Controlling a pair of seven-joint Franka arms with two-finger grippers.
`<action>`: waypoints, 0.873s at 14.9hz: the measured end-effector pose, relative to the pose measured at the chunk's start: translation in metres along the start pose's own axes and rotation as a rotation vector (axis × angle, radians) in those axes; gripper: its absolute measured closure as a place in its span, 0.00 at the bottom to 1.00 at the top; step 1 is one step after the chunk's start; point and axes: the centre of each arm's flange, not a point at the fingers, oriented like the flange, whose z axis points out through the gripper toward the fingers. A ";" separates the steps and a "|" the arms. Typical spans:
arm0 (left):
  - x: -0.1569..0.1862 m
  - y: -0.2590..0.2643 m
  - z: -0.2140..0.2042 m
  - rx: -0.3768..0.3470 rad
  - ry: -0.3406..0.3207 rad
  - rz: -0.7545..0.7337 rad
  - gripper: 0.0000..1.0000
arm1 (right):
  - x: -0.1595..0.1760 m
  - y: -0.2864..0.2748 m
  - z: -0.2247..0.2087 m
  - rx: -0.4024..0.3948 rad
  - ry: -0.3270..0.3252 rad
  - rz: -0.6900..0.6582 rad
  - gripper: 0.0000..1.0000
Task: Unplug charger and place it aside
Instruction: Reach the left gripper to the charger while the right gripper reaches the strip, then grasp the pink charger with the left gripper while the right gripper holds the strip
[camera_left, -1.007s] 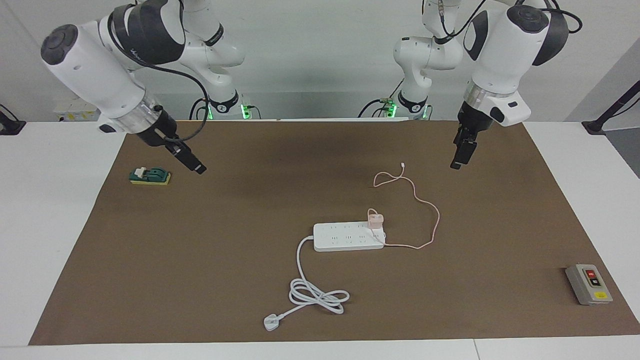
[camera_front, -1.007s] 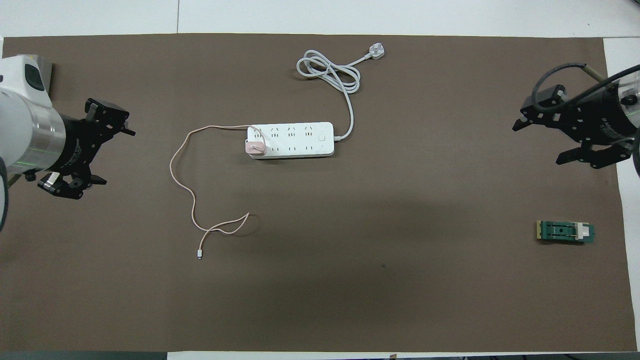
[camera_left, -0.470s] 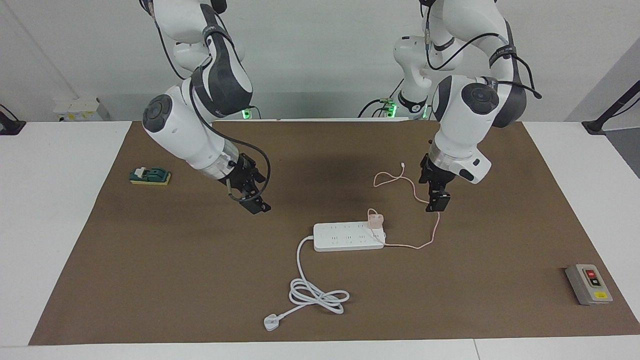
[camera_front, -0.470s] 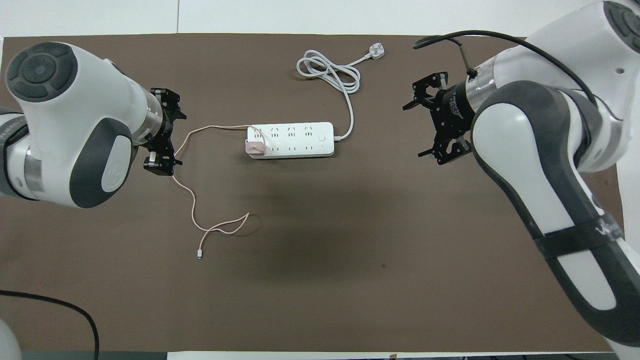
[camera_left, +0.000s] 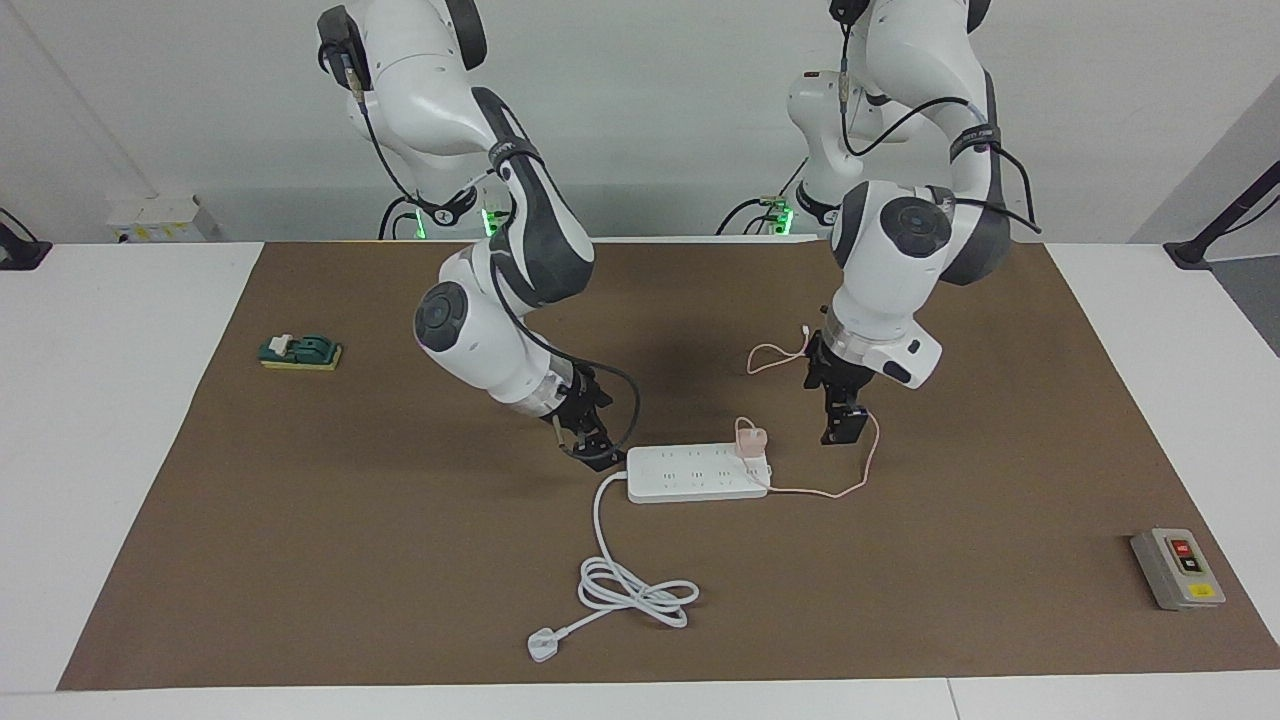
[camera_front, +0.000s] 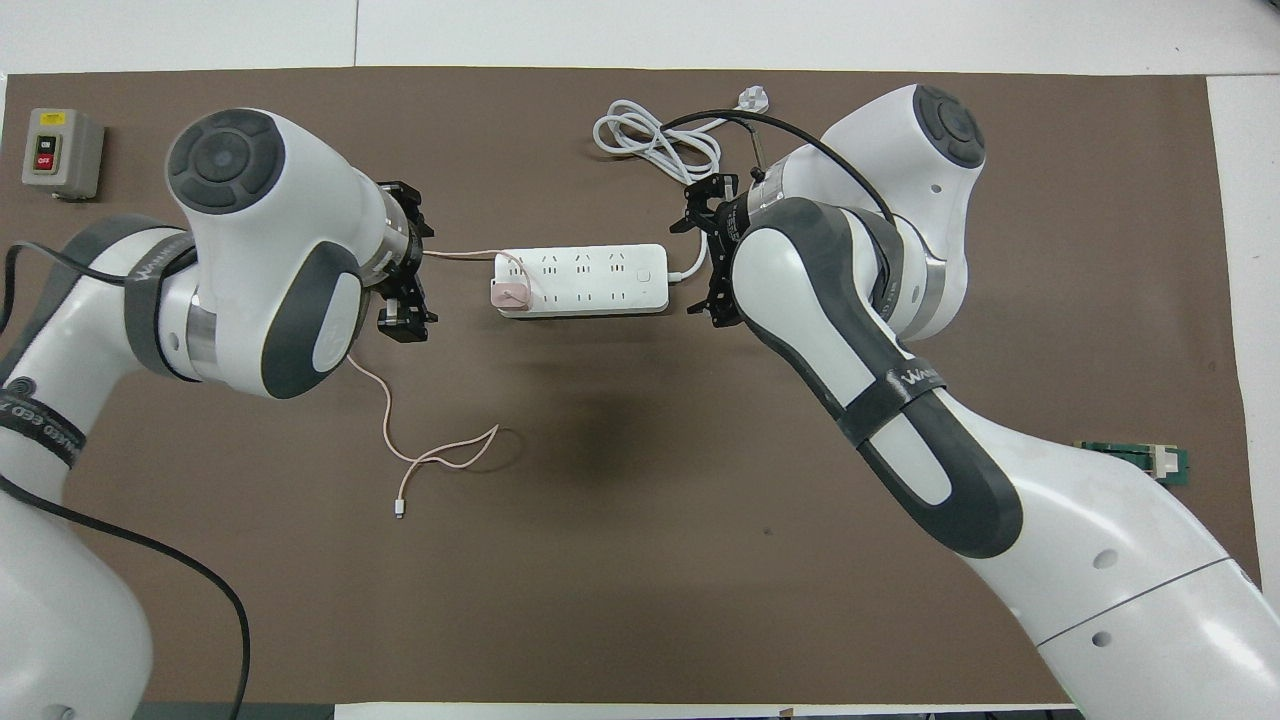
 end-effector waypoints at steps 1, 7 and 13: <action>-0.010 0.000 0.011 0.012 0.004 0.011 0.00 | 0.001 -0.001 0.004 -0.001 -0.001 0.002 0.00; -0.060 0.005 0.053 0.081 0.024 0.066 0.00 | 0.008 -0.009 0.026 0.056 -0.080 0.082 0.00; -0.068 0.020 0.064 0.096 0.030 0.068 0.00 | 0.015 -0.010 0.052 0.058 -0.158 0.159 0.00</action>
